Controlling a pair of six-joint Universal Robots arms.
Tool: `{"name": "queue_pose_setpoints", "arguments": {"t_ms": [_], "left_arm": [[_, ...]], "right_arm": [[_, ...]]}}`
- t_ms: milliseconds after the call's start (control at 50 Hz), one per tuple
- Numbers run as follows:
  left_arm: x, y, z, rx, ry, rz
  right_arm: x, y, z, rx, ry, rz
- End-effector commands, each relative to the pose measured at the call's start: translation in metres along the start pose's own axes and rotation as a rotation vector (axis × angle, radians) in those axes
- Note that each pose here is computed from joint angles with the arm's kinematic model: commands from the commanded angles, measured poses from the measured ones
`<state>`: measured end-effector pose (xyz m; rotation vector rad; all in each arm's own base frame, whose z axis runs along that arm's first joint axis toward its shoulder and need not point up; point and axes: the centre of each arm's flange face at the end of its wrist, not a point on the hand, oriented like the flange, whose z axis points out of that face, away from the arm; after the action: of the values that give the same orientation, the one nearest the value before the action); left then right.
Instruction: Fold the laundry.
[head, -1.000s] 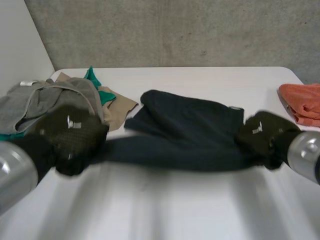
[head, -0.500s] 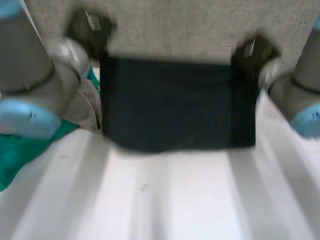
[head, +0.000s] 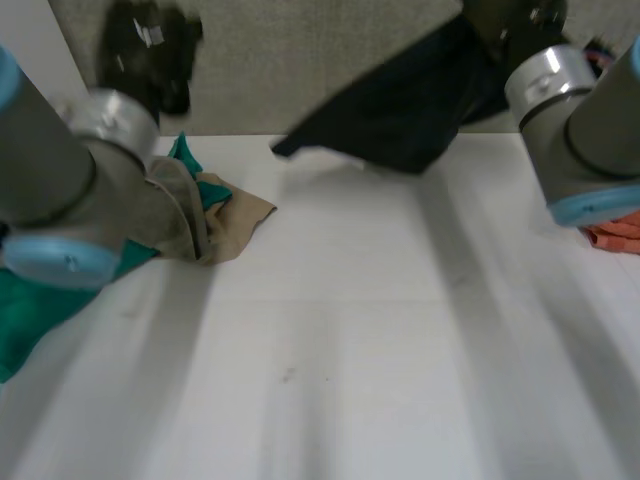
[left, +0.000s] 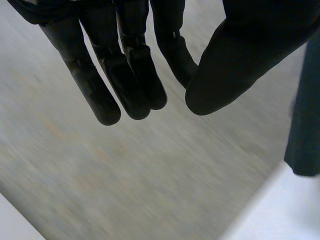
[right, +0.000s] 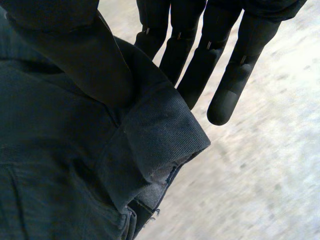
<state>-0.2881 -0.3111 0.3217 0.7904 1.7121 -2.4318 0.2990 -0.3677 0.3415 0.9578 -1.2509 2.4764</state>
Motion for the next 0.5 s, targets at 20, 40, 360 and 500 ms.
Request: {"name": "queue_pose_setpoints", "arguments": {"t_ms": [20, 40, 360, 500], "left_arm": [[0.054, 0.078, -0.037, -0.267, 0.14, -0.18], [0.066, 0.09, -0.048, -0.322, 0.165, -0.227], [0.093, 0.106, -0.089, -0.536, 0.143, -0.498], [0.104, 0.102, -0.096, -0.566, 0.152, -0.57]], "right_arm": [[-0.027, -0.008, -0.029, -0.102, -0.094, -0.019], [-0.034, -0.01, -0.037, -0.12, -0.127, -0.015], [-0.049, -0.042, -0.093, -0.197, -0.305, -0.009], [-0.045, -0.068, -0.114, -0.176, -0.338, 0.019]]}}
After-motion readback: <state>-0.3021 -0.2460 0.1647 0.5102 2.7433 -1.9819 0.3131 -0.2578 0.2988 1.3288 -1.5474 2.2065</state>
